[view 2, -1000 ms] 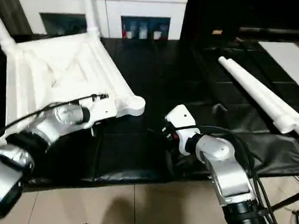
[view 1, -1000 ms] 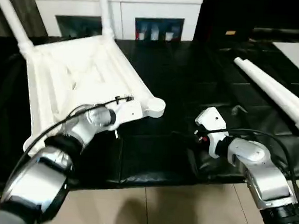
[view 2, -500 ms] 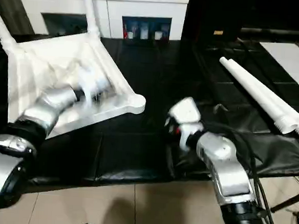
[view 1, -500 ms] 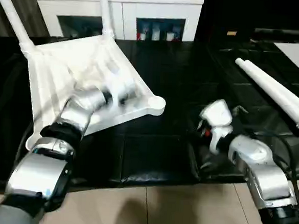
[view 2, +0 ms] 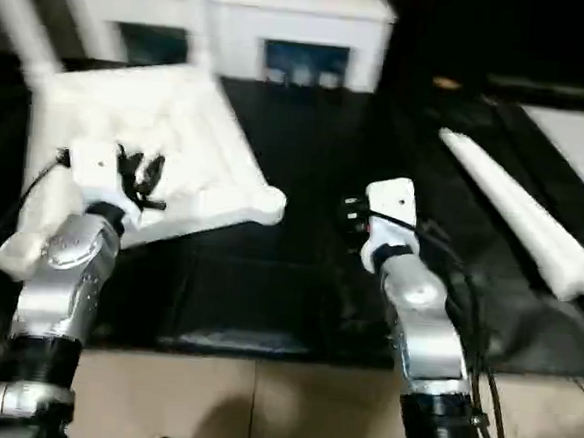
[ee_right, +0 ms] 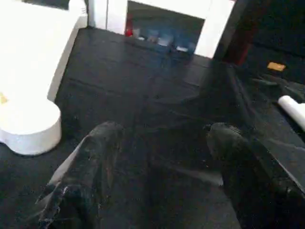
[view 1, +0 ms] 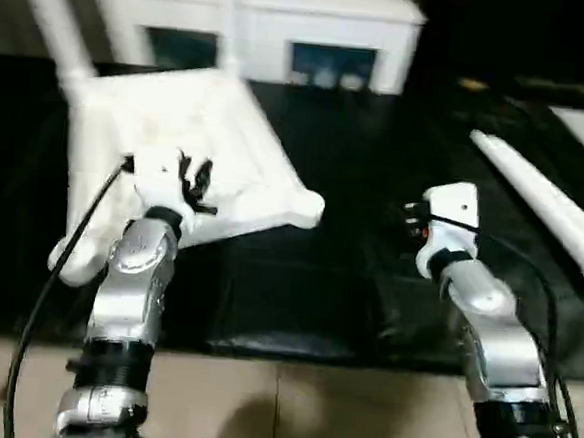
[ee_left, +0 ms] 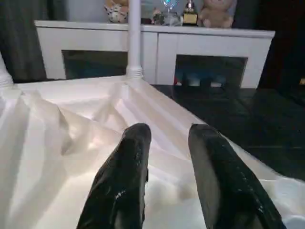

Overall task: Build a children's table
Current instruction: Rotate table base, then pick table leg

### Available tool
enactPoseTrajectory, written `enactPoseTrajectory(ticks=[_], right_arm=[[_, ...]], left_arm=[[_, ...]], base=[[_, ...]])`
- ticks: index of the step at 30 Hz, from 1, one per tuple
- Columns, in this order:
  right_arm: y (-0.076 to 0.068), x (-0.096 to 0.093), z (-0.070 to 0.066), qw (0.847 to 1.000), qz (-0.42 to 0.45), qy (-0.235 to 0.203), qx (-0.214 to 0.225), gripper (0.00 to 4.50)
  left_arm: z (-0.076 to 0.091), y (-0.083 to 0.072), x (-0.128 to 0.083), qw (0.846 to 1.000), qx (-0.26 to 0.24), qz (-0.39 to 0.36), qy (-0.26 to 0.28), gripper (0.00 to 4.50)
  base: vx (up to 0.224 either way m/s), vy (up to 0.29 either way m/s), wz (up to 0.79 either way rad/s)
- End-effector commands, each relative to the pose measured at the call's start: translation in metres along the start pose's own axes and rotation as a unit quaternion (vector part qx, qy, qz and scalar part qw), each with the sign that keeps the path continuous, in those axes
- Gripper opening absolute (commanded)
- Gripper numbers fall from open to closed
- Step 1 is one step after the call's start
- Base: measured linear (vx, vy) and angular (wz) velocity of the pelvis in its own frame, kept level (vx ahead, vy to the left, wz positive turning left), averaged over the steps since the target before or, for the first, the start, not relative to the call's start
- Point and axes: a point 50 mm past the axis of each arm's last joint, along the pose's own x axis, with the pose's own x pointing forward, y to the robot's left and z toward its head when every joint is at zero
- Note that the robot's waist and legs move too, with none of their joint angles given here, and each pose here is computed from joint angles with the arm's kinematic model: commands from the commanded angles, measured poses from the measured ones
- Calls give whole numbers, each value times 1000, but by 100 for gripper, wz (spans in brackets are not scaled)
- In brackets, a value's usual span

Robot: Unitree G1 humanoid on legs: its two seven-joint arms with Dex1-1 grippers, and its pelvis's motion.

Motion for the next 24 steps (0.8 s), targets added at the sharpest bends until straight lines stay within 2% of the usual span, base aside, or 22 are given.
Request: enactPoseTrajectory(ticks=[1, 6, 10, 12, 17, 20, 24], right_arm=[[-1, 0, 4, 1000, -9, -2, -1, 323], [-11, 0, 2, 999, -31, 9, -10, 323], [-12, 0, 0, 999, -41, 10, 8, 323], [-8, 0, 0, 1000, -28, 6, 0, 323], [6, -1, 1, 998, 7, 12, 54, 323], [7, 0, 2, 998, 6, 11, 63, 323], [3, 2, 4, 999, 4, 10, 46, 323]], left_arm=[[-1, -2, -2, 1000, 2, 4, 12, 162], [1, -9, 0, 999, 30, -16, 12, 162], [3, -11, -2, 1000, 5, -14, 21, 162], [4, -15, -3, 999, 9, -30, 27, 162], [8, -16, -3, 999, -10, -39, 16, 162], [8, -16, -3, 999, -11, -42, 15, 162], [10, -16, -4, 999, -7, -45, 16, 162]], base=[[-34, -231, 45], [-7, -219, 63], [-26, -259, 31], [-52, -270, -5], [-71, -215, -12], [-105, -78, -12], [-80, 22, -80]])
